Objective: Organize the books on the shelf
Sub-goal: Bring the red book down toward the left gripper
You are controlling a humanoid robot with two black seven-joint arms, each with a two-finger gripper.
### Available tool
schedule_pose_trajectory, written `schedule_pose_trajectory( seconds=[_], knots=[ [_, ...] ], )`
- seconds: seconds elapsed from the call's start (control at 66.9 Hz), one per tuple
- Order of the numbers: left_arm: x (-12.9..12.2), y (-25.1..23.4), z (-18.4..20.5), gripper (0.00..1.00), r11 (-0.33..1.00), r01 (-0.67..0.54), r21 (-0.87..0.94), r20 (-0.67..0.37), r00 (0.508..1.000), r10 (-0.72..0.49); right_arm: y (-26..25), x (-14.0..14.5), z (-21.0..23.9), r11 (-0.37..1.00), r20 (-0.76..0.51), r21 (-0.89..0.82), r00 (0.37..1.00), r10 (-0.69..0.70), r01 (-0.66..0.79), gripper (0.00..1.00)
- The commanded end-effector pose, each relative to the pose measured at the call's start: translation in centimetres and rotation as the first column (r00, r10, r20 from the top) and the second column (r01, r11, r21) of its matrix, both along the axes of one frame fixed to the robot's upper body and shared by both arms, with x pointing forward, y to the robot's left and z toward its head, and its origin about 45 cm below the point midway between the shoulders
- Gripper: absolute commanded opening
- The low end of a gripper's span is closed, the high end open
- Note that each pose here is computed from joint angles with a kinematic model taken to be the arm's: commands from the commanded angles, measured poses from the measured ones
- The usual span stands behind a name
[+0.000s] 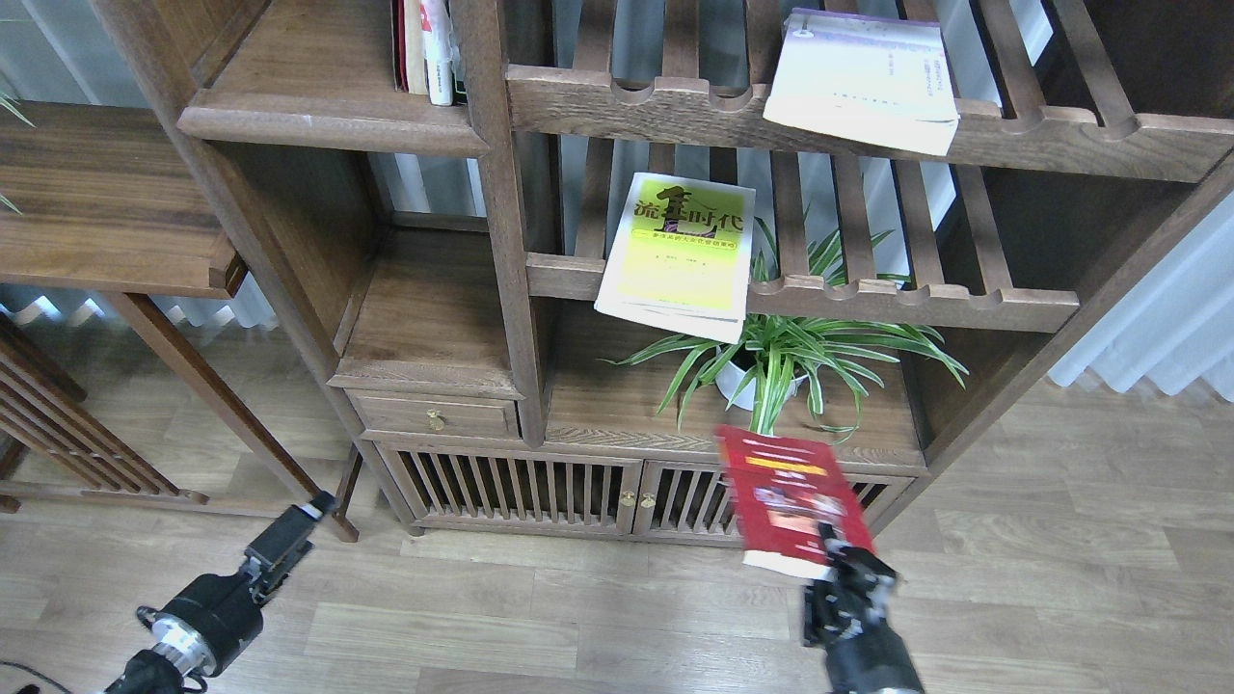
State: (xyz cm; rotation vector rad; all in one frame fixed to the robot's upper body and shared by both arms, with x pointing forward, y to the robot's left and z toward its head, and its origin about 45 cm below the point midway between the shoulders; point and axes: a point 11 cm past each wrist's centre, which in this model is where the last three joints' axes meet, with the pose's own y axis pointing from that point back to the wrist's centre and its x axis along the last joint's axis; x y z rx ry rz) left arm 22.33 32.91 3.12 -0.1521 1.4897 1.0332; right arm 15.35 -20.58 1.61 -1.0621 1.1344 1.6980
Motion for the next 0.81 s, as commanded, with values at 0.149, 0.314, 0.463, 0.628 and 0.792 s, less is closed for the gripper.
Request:
schedule_pose_trajectory(
  seconds=[0.149,0.314,0.463,0.628,0.792],
  knots=[
    [1.8,1.4,2.6,0.99,0.999,-0.003,-0.044,0.019,1.0,0.004,1.9,1.2,1.0,0.946,0.08,-0.117,0.947,0.312,-0.302,0.05],
    [0.7,0.4,2.7,0.99,0.99,-0.047,-0.131,-0.007,0.999,0.046,5.6,1.6,2.1,0.922,0.14,-0.111,0.912,0.385,-0.372,0.04],
    [-0.5,-1.0,2.8,0.98,0.978,-0.058,-0.202,-0.029,0.998,0.053,6.8,-1.5,0.4,0.907,0.087,-0.139,0.908,0.41,-0.396,0.04],
    [-0.6,-2.6,3.3,0.99,0.966,-0.05,-0.253,-0.024,0.999,0.045,7.5,-2.0,0.4,0.895,0.084,-0.133,0.895,0.437,-0.425,0.04],
    [-1.8,-4.7,2.3,0.99,0.96,-0.02,-0.278,-0.07,0.998,0.001,8.5,-2.8,0.4,0.874,0.082,-0.114,0.872,0.482,-0.473,0.04]
  ],
)
